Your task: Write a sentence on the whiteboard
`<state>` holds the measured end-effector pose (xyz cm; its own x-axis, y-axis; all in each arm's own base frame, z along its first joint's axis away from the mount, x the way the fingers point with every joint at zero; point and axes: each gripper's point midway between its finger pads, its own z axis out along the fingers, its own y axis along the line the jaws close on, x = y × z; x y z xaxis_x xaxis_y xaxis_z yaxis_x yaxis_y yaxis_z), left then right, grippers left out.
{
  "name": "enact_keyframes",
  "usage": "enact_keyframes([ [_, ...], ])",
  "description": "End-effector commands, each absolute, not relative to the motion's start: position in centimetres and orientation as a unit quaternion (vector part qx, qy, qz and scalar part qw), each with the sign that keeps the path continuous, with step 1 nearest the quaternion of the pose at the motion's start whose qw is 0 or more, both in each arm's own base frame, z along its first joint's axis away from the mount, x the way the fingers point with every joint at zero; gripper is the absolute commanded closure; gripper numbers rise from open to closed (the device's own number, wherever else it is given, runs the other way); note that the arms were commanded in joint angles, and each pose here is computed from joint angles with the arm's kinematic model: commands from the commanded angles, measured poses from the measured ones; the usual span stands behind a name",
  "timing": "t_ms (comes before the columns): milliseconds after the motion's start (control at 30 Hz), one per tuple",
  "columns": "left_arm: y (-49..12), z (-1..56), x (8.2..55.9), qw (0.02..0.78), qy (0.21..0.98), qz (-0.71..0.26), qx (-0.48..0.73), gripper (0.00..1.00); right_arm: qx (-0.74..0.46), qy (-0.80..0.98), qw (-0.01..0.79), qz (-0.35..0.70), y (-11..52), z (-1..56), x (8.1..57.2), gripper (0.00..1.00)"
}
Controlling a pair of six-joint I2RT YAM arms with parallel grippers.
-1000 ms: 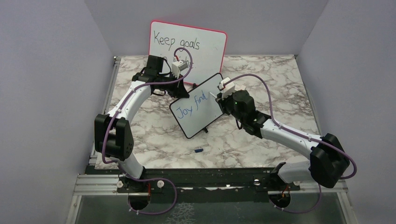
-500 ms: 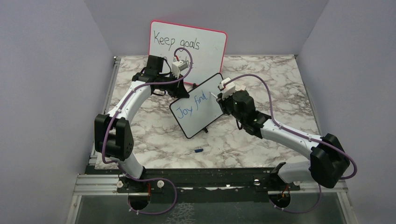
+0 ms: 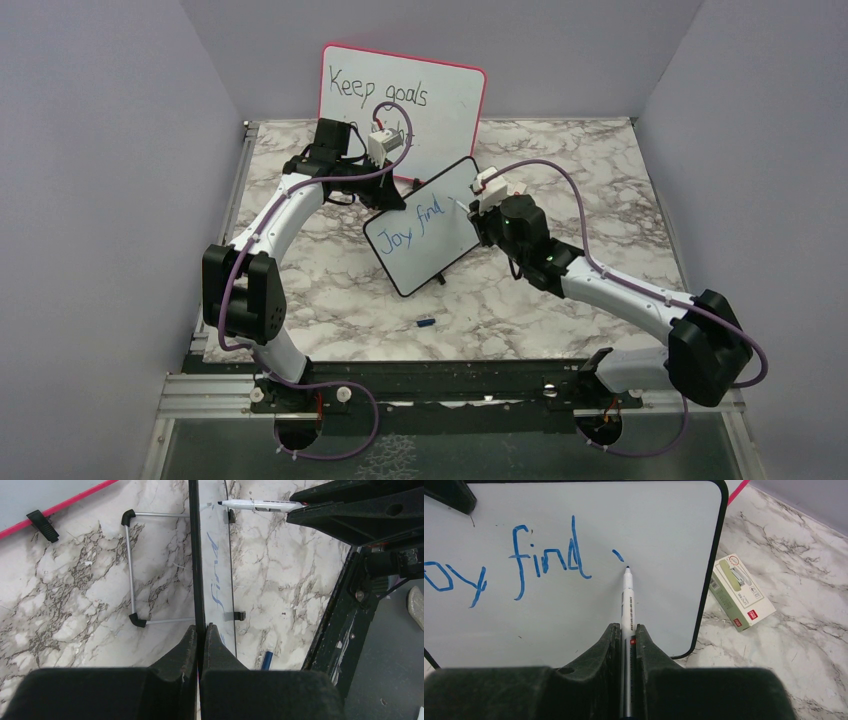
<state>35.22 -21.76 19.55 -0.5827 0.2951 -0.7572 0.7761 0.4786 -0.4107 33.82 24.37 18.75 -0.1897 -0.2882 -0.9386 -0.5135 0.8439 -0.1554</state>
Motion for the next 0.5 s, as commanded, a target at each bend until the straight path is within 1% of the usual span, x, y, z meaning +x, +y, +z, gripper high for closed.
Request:
enact_keyframes([
  [0,-21.2,16.0,34.1,0.270,0.826,-0.360,0.339,1.00,-0.238,0.755,0.603,0.101,23.7,20.4,34.0,1.00],
  [467,-21.3,16.1,34.1,0.270,0.825,-0.361,0.340,1.00,-0.231,0.739,0.624,0.108,24.8,21.9,35.3,0.99],
])
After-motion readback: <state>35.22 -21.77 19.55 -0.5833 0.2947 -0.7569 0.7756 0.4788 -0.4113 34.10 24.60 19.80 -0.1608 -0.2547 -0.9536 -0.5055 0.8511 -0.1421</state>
